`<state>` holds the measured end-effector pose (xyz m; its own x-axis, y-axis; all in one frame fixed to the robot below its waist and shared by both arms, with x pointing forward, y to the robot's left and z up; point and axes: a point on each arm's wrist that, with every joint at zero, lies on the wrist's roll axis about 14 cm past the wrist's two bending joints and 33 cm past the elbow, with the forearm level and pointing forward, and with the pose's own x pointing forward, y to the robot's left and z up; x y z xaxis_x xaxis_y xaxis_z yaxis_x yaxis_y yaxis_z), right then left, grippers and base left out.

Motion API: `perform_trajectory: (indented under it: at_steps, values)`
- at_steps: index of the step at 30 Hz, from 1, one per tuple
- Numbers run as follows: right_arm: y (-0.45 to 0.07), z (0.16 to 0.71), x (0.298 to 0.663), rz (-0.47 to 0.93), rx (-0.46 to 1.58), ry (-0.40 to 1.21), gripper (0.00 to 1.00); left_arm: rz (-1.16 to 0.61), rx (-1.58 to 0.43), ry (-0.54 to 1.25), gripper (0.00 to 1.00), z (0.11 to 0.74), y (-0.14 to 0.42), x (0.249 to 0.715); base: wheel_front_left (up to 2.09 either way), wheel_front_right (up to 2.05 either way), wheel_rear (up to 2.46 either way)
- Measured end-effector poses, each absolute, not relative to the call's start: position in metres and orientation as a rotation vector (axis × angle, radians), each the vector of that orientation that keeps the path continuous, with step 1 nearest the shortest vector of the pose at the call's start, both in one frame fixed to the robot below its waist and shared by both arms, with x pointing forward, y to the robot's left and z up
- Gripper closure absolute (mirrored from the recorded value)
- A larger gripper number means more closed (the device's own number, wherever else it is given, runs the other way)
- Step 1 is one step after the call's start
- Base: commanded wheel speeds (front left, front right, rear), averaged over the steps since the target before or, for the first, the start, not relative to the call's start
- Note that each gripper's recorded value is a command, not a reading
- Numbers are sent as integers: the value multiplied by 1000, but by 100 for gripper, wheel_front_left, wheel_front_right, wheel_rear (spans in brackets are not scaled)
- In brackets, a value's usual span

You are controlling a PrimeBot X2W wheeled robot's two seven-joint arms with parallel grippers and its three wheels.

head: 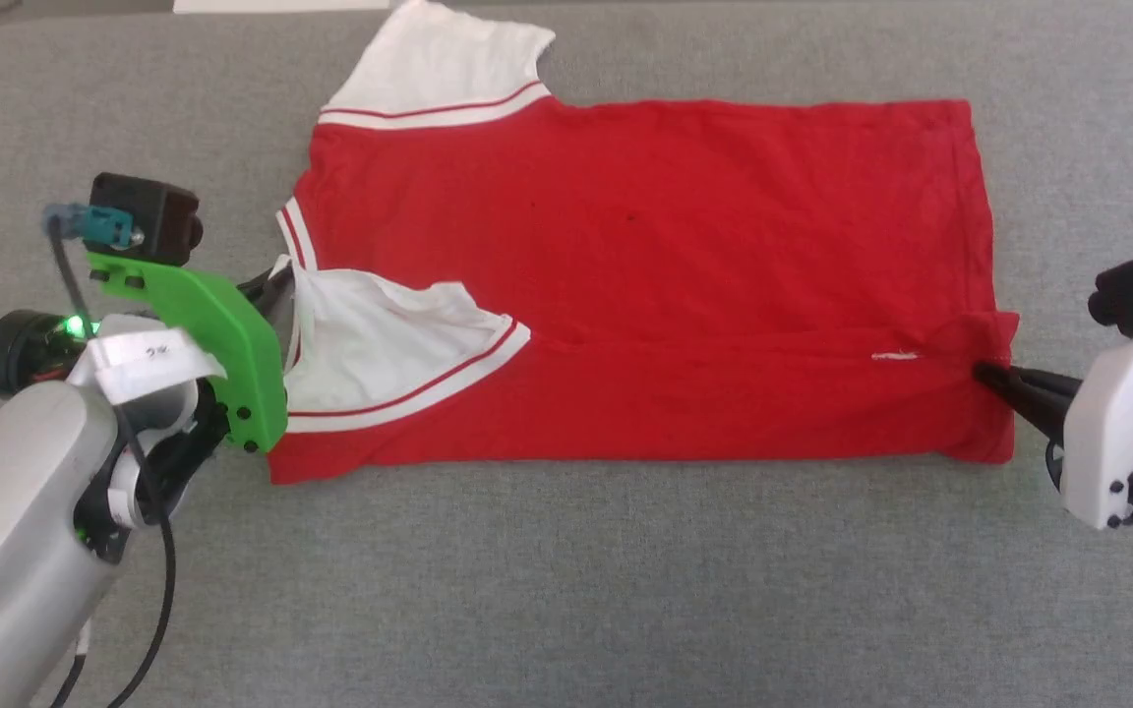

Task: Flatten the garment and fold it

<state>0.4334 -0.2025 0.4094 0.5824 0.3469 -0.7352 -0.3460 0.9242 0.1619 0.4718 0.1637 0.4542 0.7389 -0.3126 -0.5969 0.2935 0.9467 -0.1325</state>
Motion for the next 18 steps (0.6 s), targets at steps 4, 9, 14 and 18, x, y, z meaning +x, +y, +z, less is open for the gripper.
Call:
perform_trajectory:
  at_steps: [4,9,14,18]
  values:
    - [-207,398,439,385,-33,894,100,-333,-5,697,100,435,165,480,0,0,0]
    - [-209,382,441,374,-61,939,100,-323,14,743,52,412,163,484,0,0,0]
    - [-210,381,440,363,-92,948,0,-311,18,740,0,408,161,483,0,0,0]
    - [-209,392,439,362,-106,937,0,-309,6,687,0,423,158,484,0,0,0]
